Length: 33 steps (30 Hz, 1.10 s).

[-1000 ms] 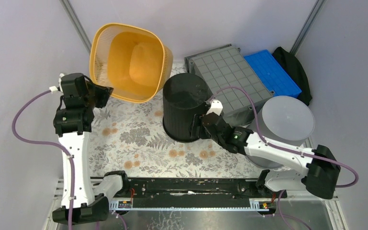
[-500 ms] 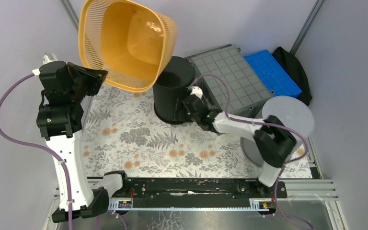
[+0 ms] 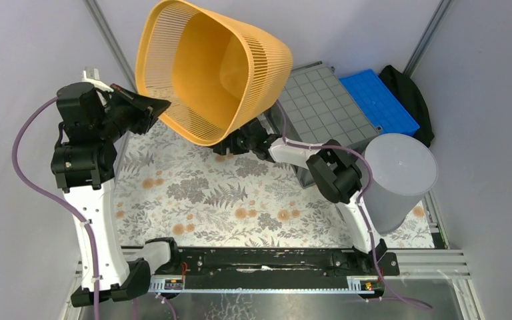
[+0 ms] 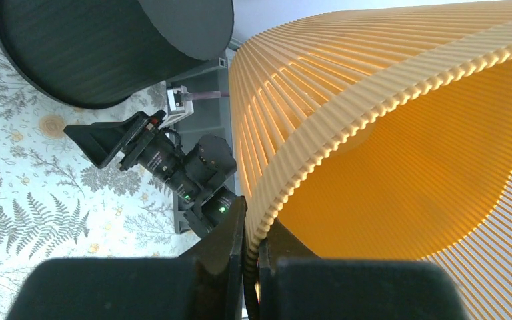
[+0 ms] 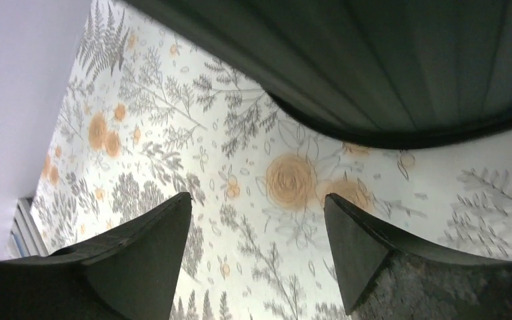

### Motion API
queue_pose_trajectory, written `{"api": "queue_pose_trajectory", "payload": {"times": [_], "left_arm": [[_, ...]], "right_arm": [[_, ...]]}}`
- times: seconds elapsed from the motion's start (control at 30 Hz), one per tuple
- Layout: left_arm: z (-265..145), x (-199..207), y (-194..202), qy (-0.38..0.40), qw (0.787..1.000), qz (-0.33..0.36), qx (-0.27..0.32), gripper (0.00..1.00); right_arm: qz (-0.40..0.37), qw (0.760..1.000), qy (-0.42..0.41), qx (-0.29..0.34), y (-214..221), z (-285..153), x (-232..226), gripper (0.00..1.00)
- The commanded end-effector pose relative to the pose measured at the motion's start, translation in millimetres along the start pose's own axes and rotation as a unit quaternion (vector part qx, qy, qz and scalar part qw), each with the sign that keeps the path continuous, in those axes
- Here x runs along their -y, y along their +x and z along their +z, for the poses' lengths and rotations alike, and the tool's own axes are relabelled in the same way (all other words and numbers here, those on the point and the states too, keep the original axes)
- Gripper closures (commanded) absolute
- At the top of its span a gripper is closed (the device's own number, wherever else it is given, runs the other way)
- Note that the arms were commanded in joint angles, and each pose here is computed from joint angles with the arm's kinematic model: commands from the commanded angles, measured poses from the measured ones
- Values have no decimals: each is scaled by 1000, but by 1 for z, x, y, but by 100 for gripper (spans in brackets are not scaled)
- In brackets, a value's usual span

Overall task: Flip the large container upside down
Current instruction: Move the container to the center of the board.

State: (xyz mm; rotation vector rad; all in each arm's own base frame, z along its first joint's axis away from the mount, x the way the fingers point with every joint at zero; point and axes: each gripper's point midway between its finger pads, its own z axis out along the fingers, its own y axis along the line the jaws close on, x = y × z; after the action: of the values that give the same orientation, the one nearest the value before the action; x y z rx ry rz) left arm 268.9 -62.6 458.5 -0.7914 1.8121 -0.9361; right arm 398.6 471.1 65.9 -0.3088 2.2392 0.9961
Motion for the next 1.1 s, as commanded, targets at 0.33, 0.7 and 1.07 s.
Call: {"api": "queue_pose_trajectory", "payload": {"times": [0.33,0.7,1.07], "left_arm": [[-34,81,11,182,982,10,-41,100],[-48,102,16,232,971,5,-62,100],[-30,103,9,241,968,-1,-69,100]], "right_arm": [[-86,988,22,124,-52,-249,-53,18],[-90,956,236,152,-55,-291,25,17],[-87,931,313,167,-80,-283,70,17]]}}
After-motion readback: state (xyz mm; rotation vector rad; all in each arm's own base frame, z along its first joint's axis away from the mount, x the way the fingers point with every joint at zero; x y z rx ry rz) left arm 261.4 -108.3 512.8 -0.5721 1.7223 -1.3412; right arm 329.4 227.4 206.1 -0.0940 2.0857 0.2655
